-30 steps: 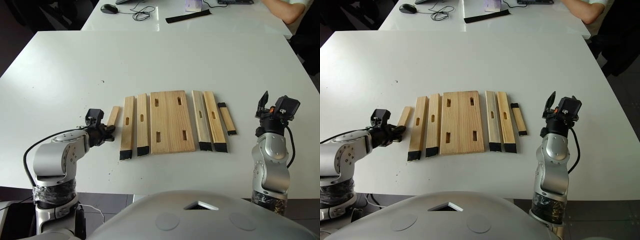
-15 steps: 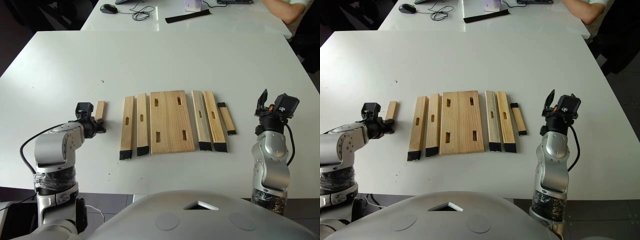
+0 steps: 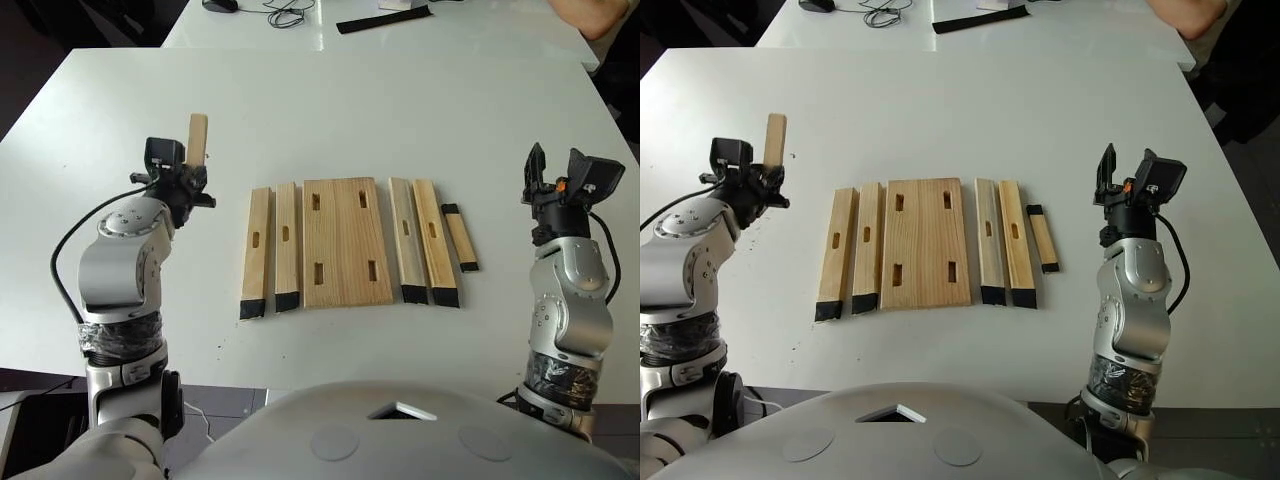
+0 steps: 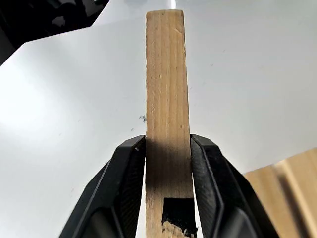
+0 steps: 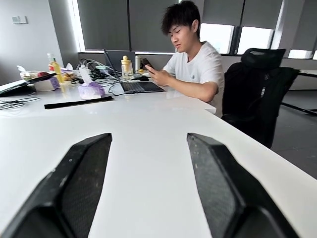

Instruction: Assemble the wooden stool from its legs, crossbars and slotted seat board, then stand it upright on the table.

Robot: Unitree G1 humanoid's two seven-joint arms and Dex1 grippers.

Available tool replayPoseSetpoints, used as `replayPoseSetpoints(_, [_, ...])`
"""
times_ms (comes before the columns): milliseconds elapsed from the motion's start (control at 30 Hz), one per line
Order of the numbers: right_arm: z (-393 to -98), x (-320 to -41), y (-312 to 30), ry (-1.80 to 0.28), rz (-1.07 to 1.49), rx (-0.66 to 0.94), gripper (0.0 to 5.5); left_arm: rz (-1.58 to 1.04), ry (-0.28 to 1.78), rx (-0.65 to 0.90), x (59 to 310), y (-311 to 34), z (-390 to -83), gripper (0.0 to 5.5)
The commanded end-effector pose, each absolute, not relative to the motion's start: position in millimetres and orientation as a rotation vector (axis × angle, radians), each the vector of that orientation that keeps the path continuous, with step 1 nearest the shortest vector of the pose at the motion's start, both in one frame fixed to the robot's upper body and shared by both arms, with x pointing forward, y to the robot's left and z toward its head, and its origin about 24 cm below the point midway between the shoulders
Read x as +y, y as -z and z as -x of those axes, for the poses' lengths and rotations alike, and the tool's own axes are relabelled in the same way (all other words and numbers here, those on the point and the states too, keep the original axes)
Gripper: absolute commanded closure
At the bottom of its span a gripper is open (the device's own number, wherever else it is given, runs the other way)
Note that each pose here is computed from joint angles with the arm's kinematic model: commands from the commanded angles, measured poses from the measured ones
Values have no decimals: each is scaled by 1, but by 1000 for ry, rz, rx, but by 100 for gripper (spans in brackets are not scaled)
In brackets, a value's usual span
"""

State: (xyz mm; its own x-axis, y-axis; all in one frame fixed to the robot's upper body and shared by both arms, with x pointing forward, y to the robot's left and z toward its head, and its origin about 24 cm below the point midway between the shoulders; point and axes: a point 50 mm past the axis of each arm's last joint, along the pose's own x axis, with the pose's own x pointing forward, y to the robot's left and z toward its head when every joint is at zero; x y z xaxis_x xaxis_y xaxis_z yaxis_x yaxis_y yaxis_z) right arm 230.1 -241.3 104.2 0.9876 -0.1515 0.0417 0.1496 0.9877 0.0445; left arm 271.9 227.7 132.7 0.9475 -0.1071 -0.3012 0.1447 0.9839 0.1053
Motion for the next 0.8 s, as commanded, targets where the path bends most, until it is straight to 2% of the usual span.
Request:
replayPoseSetpoints(33, [-242, -249, -127, -66, -183, -44, 268, 24, 486, 62, 184, -175, -290, 417])
replayPoseSetpoints(200, [-245, -222, -159, -585, -236, 9, 268, 204, 809, -63, 149, -197, -287, 417])
replayPoseSetpoints(333, [-236, -199, -184, -927, -226, 23, 268, 212, 833, -72, 136, -188, -287, 417])
replayPoseSetpoints(433, [-233, -190, -195, -1076, -209, 48, 268, 270, 952, -56, 123, -183, -275, 417])
replayPoseSetpoints(567, [-222, -183, -199, -1247, -195, 114, 268, 309, 1233, -7, 115, -178, -247, 417])
replayPoseSetpoints(800, [-212, -182, -200, -1357, -247, 192, 268, 356, 1351, -38, 116, -185, -234, 417])
